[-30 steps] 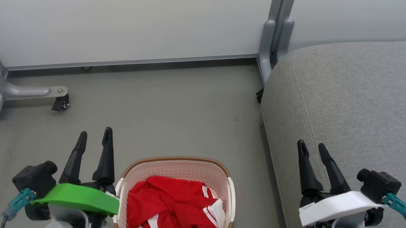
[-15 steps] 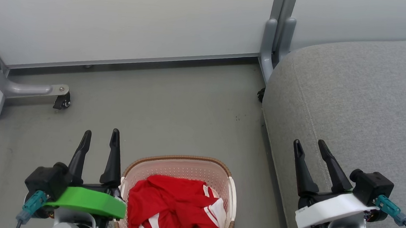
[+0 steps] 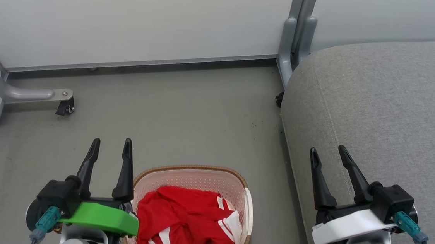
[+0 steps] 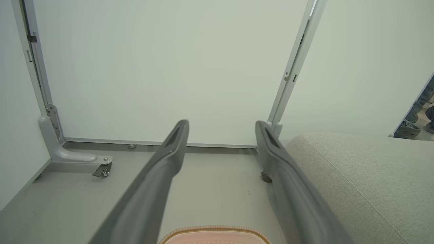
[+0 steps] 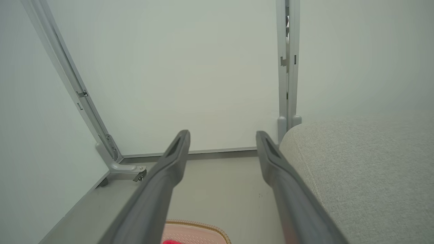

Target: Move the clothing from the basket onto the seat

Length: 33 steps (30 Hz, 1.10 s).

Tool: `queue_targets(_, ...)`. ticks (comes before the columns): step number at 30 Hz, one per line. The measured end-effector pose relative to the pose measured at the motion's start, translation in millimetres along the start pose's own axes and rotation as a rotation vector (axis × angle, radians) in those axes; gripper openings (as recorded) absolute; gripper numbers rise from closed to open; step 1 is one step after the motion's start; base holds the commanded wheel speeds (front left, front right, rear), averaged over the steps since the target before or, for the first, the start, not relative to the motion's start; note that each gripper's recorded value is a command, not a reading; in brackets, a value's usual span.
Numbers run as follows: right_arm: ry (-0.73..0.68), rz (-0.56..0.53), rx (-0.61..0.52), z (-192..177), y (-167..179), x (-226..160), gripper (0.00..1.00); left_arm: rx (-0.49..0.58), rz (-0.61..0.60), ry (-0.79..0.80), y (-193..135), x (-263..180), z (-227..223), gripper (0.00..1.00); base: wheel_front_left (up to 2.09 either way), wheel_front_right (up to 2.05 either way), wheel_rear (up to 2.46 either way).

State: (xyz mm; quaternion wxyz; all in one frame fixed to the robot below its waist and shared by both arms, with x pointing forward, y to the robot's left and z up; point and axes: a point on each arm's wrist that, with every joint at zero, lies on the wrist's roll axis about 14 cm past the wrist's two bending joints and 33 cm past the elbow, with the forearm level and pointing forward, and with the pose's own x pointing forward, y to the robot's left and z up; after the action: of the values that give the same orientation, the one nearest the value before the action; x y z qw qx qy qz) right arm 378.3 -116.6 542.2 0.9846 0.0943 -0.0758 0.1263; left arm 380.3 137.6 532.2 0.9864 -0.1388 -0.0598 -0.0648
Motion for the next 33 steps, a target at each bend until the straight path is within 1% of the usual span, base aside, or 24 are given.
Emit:
queue_targets(13,-0.020,0.033,-0.091,3.3,7.8,0.9,1.00,0.103,-0.036,-0.025,-7.9,0.5,4.0,1.00,0.00,0.00,0.00)
queue_targets(24,-0.030,0.083,-0.163,2.9,21.3,0.3,1.00,0.188,-0.069,-0.050,-15.8,-1.3,8.6,1.00,0.00,0.00,0.00)
queue_targets(33,-0.032,0.096,-0.177,2.6,25.1,0.3,1.00,0.201,-0.068,-0.050,-14.7,-2.9,7.8,1.00,0.00,0.00,0.00)
